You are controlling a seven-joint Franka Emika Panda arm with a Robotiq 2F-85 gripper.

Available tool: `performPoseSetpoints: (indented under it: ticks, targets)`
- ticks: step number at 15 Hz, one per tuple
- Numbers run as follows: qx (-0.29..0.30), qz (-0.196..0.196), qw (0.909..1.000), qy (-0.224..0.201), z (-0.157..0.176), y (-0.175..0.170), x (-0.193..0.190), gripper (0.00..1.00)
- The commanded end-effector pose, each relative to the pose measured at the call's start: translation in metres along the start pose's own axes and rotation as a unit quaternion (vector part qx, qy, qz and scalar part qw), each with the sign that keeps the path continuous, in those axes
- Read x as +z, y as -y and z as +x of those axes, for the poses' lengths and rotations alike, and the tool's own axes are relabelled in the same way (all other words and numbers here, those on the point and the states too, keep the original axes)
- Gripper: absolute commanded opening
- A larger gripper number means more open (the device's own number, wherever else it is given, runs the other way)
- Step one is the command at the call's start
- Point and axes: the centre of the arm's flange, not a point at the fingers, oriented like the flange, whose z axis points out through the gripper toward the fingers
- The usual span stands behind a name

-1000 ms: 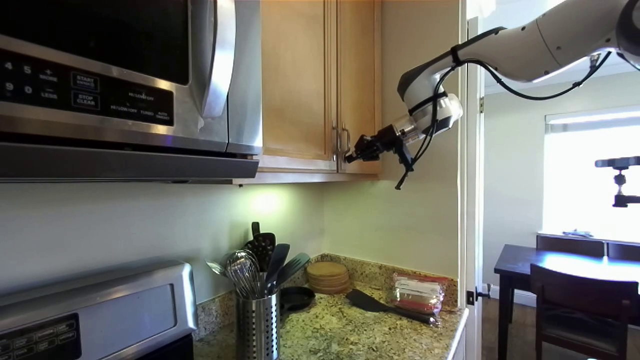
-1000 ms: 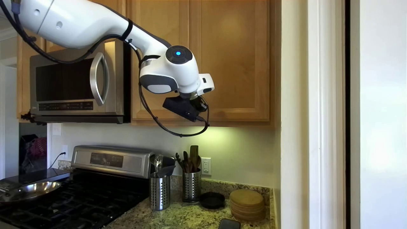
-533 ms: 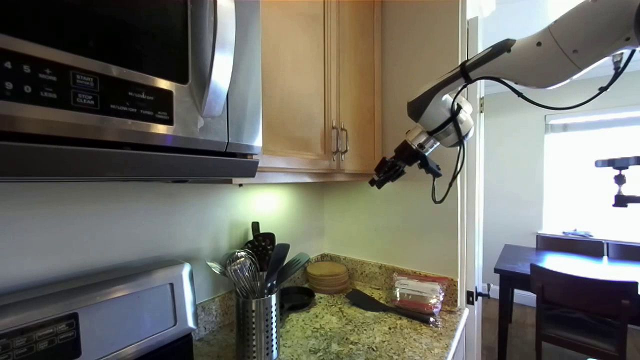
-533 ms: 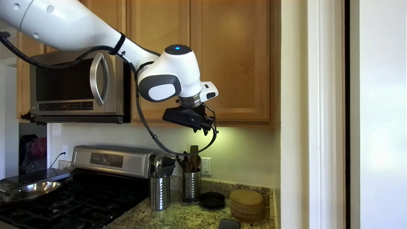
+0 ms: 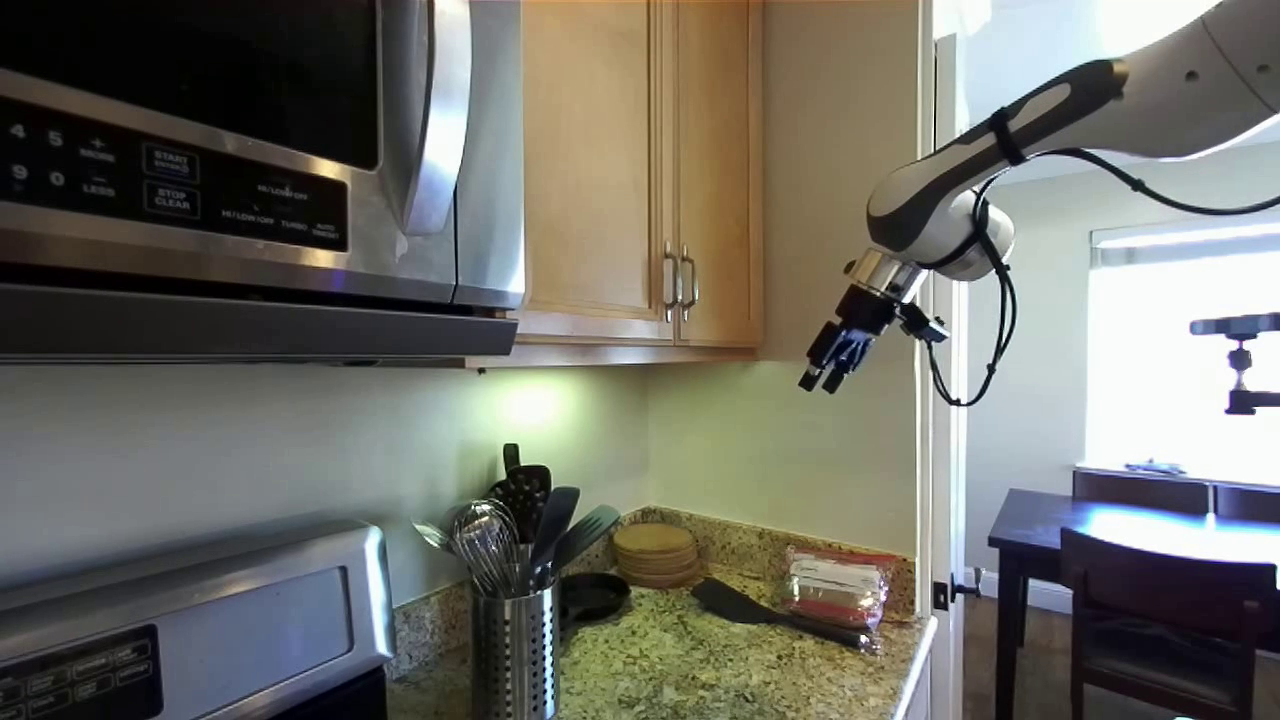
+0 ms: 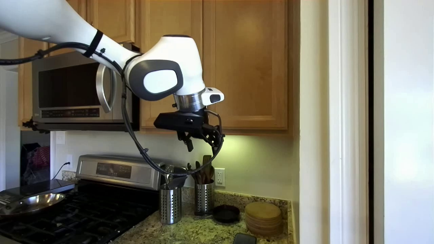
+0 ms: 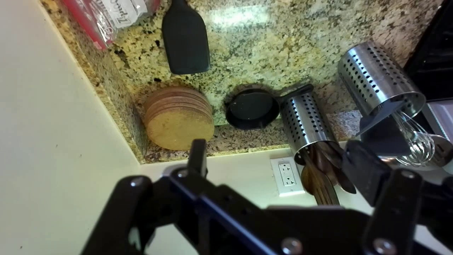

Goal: Close the cupboard

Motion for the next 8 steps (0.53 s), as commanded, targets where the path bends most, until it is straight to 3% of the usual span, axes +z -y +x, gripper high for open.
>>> performPoseSetpoints:
  ticks: [1,8]
  targets:
    - [0.0,0.0,1.0,0.0,-0.0018,0.0008,-0.0007,1.0]
    - [0.0,0.001,1.0,0.002,-0.0032,0.001,0.0001,1.0]
